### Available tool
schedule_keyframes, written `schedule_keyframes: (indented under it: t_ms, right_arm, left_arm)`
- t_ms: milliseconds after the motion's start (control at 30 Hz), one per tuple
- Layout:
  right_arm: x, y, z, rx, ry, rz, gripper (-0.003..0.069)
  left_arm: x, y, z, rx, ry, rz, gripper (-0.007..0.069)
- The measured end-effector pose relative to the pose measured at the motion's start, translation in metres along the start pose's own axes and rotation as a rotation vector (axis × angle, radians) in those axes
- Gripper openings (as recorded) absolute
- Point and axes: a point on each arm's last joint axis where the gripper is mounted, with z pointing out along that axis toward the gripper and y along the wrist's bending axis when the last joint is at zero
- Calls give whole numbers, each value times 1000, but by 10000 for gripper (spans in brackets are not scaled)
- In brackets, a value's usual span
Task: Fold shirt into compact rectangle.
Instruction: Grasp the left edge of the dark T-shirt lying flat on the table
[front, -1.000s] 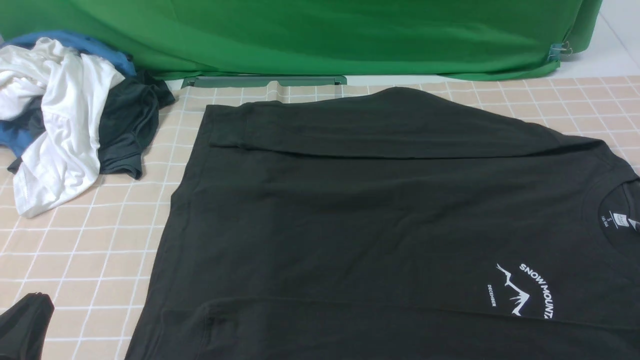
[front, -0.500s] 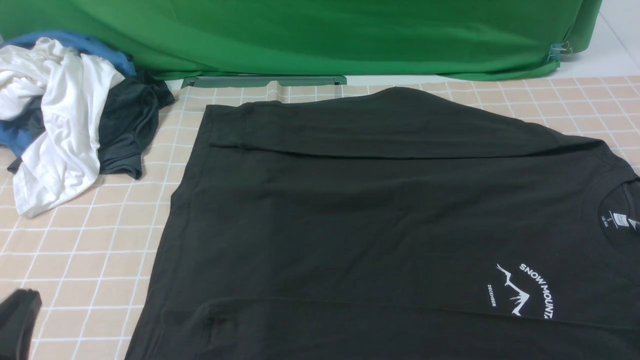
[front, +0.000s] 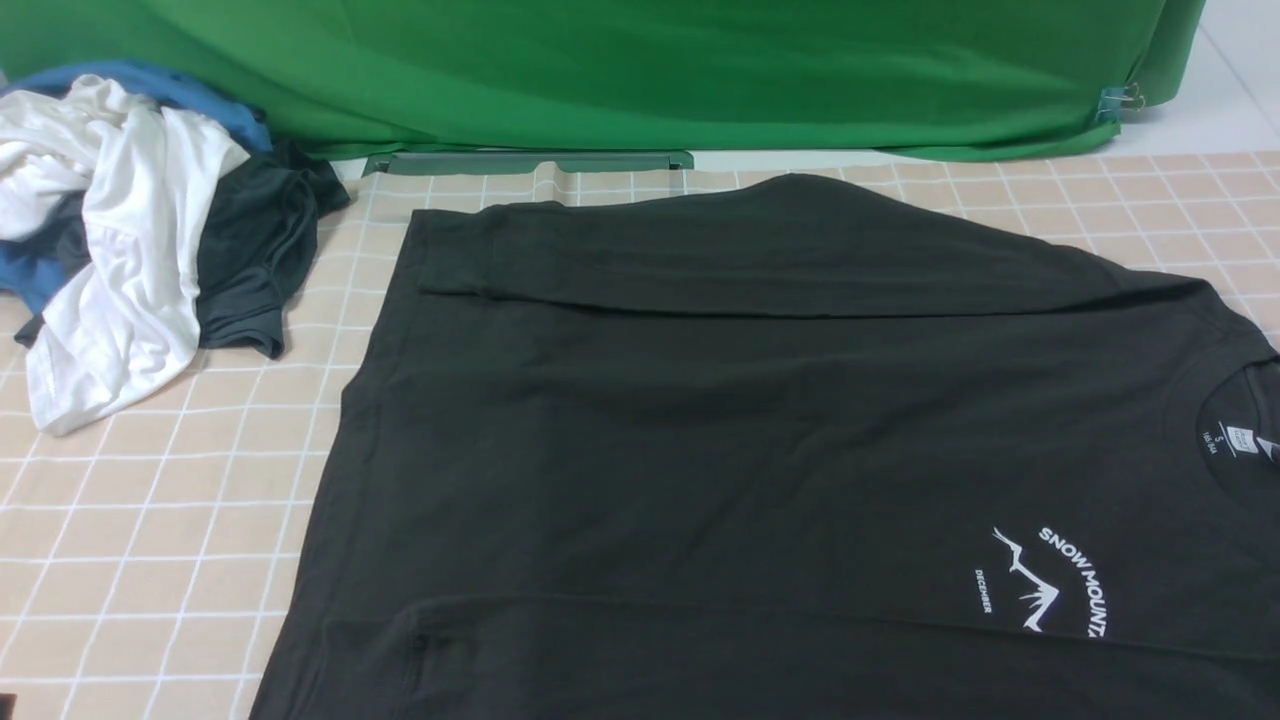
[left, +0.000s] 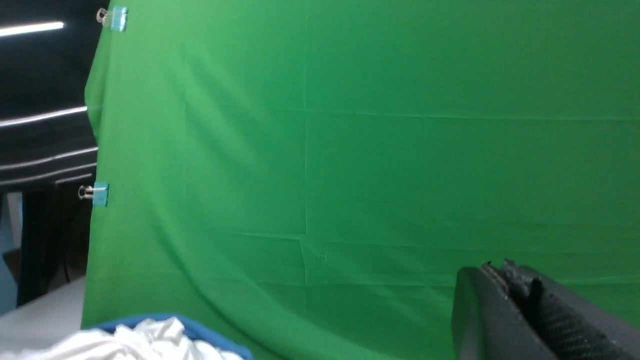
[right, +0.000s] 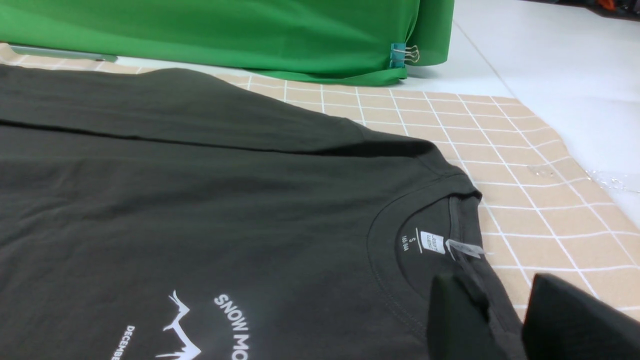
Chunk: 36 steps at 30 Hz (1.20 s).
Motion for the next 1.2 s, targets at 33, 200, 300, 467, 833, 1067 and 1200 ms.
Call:
schedule_keyframes:
  t_ms: [33,200,300,467,833,1067,1200]
  right_arm:
    - [0,0,0,0,0,0,247]
    - [-4,1,0,-15,-49,43,247]
    - [-16,3,-1,-49,-170,184,247]
    - [-30,3,-5,-104,-326,389,247]
    - [-35,3,-7,-131,-380,466,235]
    - [-74,1,-20,-194,-558,528,150]
    - [-137,-5,-28,-117,-429,426,39]
  left_arm:
    - [0,0,0,1,0,3,20]
    - [-5,-1,0,10,-56,5,20]
    - [-6,-1,0,11,-70,-16,20]
    - [-6,-1,0,12,-66,-13,20]
    - [-9,0,0,1,-104,0,20]
    - [-55,1,16,-19,-212,-105,20]
    - [-90,-8,64,12,196,-133,20]
